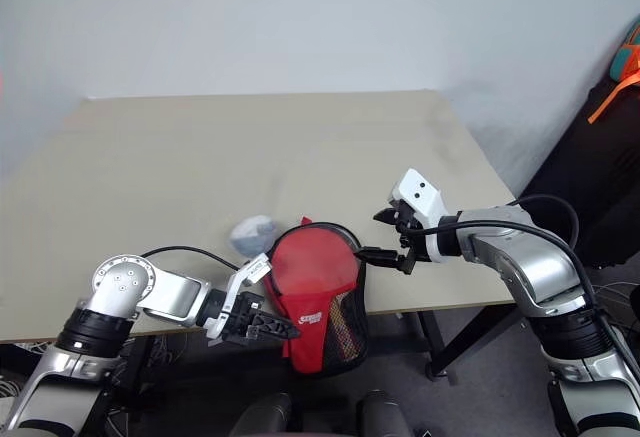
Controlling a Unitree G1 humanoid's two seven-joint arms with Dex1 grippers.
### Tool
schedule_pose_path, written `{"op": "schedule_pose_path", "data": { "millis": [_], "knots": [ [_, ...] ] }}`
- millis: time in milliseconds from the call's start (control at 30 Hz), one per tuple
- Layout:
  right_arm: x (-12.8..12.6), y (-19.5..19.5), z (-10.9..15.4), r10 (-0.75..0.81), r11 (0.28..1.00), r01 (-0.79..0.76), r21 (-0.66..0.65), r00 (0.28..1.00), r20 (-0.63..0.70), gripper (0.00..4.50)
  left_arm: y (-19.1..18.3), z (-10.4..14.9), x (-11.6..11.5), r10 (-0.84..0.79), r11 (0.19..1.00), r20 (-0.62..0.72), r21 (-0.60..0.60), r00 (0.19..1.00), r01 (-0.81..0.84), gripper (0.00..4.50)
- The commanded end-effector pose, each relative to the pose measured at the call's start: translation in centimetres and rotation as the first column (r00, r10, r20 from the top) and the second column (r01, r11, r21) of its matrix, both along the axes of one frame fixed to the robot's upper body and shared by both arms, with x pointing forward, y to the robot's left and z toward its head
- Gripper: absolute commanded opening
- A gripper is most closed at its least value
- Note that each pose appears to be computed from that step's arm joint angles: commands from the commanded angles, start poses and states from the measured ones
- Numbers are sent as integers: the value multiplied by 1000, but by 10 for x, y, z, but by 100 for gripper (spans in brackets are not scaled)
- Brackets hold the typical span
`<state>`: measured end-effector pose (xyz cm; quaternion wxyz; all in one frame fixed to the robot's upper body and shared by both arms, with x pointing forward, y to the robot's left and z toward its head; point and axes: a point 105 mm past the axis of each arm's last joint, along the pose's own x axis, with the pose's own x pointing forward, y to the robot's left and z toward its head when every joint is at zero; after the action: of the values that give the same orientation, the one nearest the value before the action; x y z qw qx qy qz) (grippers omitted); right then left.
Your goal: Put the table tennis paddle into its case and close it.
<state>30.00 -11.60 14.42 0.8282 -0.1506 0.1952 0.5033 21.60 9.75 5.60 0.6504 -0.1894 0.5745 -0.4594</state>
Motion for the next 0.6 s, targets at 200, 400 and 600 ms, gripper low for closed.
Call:
{"op": "schedule_pose_path", "data": {
  "millis": [200, 400, 600],
  "knots": [
    [3, 2, 8, -7, 1000, 6, 22, 999, 46, 450, 6, -1, -7, -51, 999, 18, 18, 999, 51, 5],
    [3, 3, 7, -5, 1000, 4, 25, 999, 43, 450, 8, 1, 2, -29, 1000, 52, 5, 998, 29, 54],
    [5, 5, 6, -5, 1000, 4, 29, 999, 40, 450, 13, 32, 15, 4, 996, 123, -93, 992, 8, 245]
  ]
}}
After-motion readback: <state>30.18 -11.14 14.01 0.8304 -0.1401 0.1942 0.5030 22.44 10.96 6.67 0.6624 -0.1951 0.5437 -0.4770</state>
